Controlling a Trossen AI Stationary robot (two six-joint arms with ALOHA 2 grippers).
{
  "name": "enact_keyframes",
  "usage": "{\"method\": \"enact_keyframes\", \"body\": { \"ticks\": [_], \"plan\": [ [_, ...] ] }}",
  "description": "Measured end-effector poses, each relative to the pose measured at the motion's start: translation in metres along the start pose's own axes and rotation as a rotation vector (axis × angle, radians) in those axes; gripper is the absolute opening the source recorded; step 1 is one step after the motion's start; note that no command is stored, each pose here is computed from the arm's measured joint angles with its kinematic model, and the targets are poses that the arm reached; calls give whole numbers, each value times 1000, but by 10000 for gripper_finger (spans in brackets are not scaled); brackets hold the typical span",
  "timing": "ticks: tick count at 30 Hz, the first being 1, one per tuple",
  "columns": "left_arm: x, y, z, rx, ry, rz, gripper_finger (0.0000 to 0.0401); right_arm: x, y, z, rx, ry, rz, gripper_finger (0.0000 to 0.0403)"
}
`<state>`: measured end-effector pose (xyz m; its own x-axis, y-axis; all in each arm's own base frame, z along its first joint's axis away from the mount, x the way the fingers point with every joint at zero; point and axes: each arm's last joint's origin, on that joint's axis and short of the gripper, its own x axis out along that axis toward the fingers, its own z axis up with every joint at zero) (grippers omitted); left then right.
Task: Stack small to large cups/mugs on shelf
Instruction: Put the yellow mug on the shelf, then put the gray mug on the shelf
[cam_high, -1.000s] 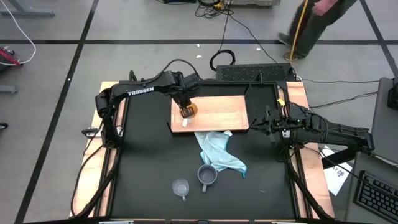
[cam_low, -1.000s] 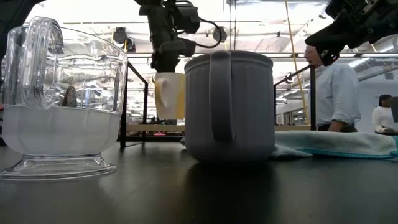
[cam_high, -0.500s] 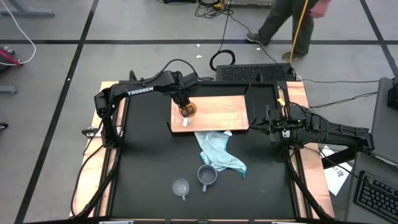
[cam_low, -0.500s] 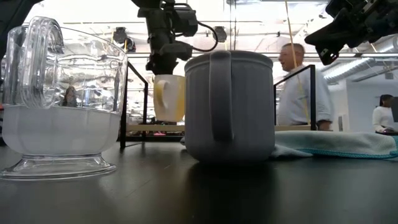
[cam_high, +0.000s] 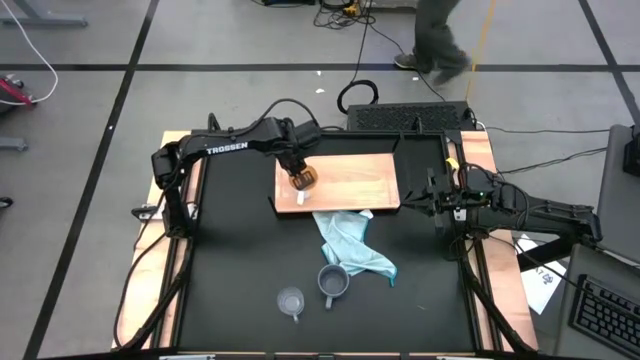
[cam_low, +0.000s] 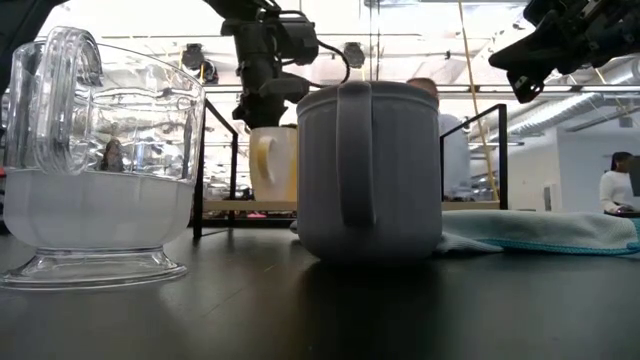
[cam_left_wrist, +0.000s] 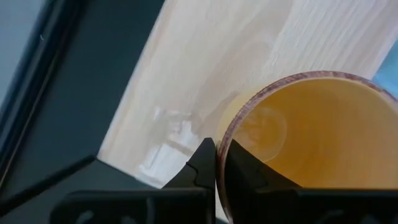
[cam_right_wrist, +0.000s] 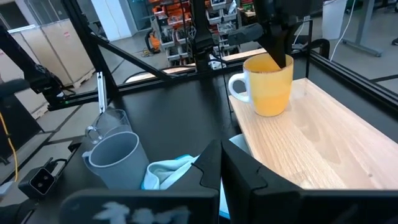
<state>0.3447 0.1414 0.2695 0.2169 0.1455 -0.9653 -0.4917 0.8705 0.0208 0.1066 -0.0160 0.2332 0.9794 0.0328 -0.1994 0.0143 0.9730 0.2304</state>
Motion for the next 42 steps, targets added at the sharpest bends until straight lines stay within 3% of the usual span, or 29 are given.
{"method": "enact_keyframes", "body": {
  "ticks": [20,34,42],
  "plan": [
    [-1,-2,-6,-8,-9,-8,14,0,0,0,10,0,0,0],
    [-1,-22,-14,41,25,14,196,0,0,-1,11,7,-1,0],
    [-21,-22,-20,43,-12,7,256,0,0,-1,6,7,-1,0]
  ]
}}
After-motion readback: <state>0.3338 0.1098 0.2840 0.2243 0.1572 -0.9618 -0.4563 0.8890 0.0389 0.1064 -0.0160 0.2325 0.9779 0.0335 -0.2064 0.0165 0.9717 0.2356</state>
